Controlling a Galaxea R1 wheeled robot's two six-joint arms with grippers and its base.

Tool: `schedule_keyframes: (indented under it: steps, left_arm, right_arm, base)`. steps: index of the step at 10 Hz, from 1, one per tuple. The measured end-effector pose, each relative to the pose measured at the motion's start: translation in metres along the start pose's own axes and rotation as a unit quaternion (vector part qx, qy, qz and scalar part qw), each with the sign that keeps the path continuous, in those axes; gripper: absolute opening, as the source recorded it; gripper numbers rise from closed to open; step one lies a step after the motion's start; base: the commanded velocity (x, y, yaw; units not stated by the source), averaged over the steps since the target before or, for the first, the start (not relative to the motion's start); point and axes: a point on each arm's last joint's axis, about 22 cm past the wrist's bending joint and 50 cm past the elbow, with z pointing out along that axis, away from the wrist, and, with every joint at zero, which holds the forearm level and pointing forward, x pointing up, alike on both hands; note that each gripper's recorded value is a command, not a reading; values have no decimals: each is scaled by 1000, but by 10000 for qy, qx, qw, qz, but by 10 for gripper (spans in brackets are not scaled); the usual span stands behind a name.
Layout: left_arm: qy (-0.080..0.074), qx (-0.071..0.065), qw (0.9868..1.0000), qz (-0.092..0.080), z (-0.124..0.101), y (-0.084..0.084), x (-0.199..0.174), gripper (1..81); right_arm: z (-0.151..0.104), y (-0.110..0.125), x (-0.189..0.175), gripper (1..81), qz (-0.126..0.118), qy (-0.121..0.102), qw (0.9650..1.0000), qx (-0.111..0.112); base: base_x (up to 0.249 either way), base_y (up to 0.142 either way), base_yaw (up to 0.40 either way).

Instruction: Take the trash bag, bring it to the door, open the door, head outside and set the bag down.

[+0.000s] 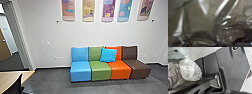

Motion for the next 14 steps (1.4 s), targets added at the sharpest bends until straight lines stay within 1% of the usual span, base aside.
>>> schedule_keyframes:
  steps: [1,2,4,11,14]
  left_arm:
    - [17,4,10000,6,-1,0,5,10]
    - [83,-6,10000,15,-1,2,11,10]
    - [21,-6,10000,10,-1,1,5,10]
    - [16,-15,10000,12,0,3,4,10]
    - [28,-21,10000,19,0,4,6,10]
  right_arm:
    - [1,-1,-2,811,1,-29,10000,9]
    - [1,0,-4,811,6,-39,10000,5]
    - [0,0,-3,811,3,-27,10000,-4]
    - [1,1,-4,811,8,-30,10000,-16]
    - [5,-1,-4,811,10,-23,10000,-40]
  base:
    - [0,0,-159]
    - [0,0,-166]
    - [0,0,-176]
    - [0,0,-211]
    - [0,0,-241]
